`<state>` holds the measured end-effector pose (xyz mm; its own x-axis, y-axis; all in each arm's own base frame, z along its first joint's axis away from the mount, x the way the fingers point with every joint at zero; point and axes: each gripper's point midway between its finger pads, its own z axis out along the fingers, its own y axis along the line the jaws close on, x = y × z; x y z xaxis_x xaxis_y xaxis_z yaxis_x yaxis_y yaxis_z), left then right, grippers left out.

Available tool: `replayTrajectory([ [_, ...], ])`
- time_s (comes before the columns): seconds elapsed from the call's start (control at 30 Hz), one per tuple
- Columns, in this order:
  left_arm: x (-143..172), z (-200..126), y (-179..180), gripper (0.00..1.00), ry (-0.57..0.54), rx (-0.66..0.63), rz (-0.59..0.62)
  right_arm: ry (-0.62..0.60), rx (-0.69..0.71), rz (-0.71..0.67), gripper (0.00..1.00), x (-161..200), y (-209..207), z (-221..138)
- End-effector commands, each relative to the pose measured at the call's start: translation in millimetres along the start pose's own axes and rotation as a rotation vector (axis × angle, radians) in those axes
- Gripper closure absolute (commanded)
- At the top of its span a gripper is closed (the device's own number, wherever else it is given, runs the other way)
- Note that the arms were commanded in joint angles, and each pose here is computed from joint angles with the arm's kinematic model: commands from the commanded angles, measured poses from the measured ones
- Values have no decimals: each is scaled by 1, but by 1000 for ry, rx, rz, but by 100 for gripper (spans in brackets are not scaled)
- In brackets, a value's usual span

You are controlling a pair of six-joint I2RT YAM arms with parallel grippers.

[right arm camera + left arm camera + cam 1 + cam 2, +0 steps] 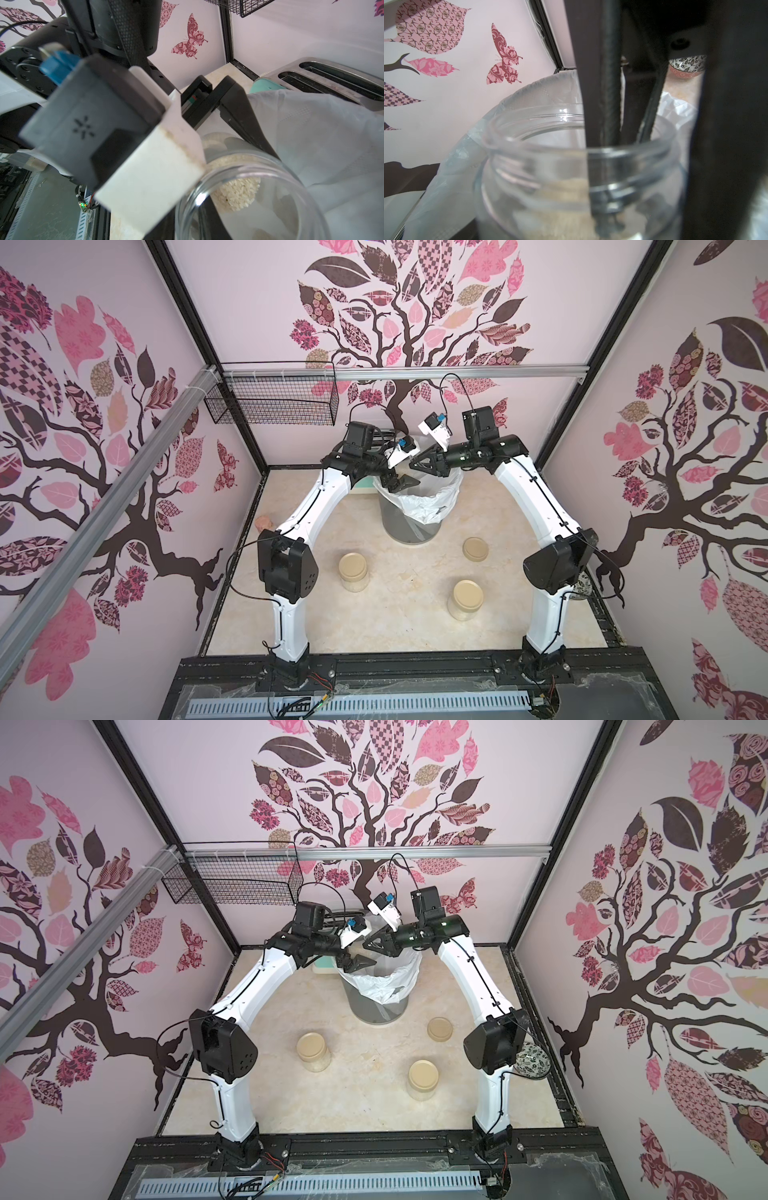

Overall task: Empty moldy rice from jars
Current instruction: Pour the moldy rice from the jar into the trash bin.

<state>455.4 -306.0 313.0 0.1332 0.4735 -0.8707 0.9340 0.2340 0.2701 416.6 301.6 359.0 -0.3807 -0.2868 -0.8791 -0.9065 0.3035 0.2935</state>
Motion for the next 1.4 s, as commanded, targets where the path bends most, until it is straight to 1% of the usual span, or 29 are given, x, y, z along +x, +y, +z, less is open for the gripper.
replayTrajectory([
  [0.0,-32,-6,14,31,-64,-70,60,39,-41,62,100,14,2,16],
  [0.17,-40,-12,25,22,-75,-133,89,35,-50,76,100,15,1,18],
  [0.3,-46,-17,38,7,-73,-208,128,22,-55,78,100,11,0,16],
  [0.37,-51,-21,43,2,-78,-248,153,10,-51,88,100,9,-2,12],
  [0.47,-60,-29,49,2,-92,-299,191,-18,-49,105,100,5,-8,5],
  [0.57,-65,-34,50,2,-94,-317,208,-43,-43,119,100,3,-11,0],
  [0.77,-60,-46,43,2,-54,-343,231,-121,-33,156,100,-8,-22,-16],
  [0.8,-53,-45,40,2,-42,-341,224,-144,-32,162,100,-11,-24,-19],
  [0.9,-54,-54,36,2,-39,-359,223,-210,-39,186,100,-21,-29,-28],
  [1.03,-61,-68,38,2,-64,-397,193,-274,-61,198,100,-37,-27,-38],
  [1.13,-74,-84,44,2,-124,-440,136,-319,-72,199,100,-51,-23,-47],
  [1.23,-83,-100,52,2,-184,-498,59,-373,-90,197,100,-67,-16,-58],
  [1.27,-86,-108,56,2,-208,-525,24,-392,-99,195,100,-72,-13,-62],
  [1.37,-93,-127,60,2,-295,-547,-98,-434,-133,185,100,-87,-3,-74],
])
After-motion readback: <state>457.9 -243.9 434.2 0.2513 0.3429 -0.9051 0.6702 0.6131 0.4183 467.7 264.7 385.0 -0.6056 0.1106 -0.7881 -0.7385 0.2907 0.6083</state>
